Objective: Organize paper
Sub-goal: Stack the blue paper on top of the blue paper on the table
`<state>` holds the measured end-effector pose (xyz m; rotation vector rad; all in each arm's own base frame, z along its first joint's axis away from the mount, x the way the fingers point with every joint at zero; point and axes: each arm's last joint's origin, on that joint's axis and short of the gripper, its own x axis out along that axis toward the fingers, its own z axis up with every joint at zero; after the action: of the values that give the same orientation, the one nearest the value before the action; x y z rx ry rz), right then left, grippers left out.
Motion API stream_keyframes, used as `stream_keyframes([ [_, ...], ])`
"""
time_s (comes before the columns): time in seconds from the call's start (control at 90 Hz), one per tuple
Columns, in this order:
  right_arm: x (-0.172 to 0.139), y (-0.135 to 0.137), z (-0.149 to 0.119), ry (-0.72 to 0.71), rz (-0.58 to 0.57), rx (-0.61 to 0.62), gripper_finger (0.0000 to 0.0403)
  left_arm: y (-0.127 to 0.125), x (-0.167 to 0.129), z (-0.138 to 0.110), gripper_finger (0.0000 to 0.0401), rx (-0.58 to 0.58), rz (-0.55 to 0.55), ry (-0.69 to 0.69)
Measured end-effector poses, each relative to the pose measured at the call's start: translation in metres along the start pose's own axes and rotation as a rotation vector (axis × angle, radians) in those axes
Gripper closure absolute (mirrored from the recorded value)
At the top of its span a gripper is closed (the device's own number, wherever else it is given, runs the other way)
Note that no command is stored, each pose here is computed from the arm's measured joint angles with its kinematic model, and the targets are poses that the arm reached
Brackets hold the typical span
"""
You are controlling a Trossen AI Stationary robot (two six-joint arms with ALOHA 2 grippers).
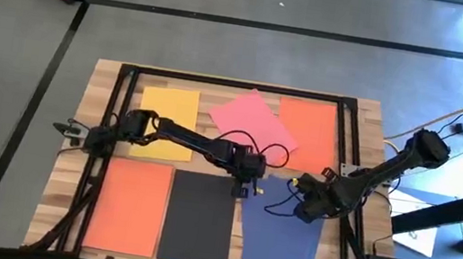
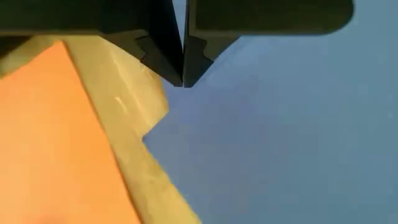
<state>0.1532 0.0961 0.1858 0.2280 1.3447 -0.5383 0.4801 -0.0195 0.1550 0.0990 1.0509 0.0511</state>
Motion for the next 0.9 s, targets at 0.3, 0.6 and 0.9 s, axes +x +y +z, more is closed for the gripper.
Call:
stream_keyframes([
  [0.3,-0.014,0.014,-0.011,0.018,0.104,-0.111,0.0403,-0.025,-0.034,-0.001,0.0401,0.060,-0.037,0.053],
  [0.6,-0.027,0.032,-0.056,0.092,0.234,-0.107,0.0403,-0.063,-0.048,-0.015,0.0401,0.108,-0.118,0.171],
  [0.9,-0.034,0.019,-0.098,0.142,0.103,0.056,0.0403,-0.077,-0.034,-0.012,0.0401,0.095,-0.130,0.111],
])
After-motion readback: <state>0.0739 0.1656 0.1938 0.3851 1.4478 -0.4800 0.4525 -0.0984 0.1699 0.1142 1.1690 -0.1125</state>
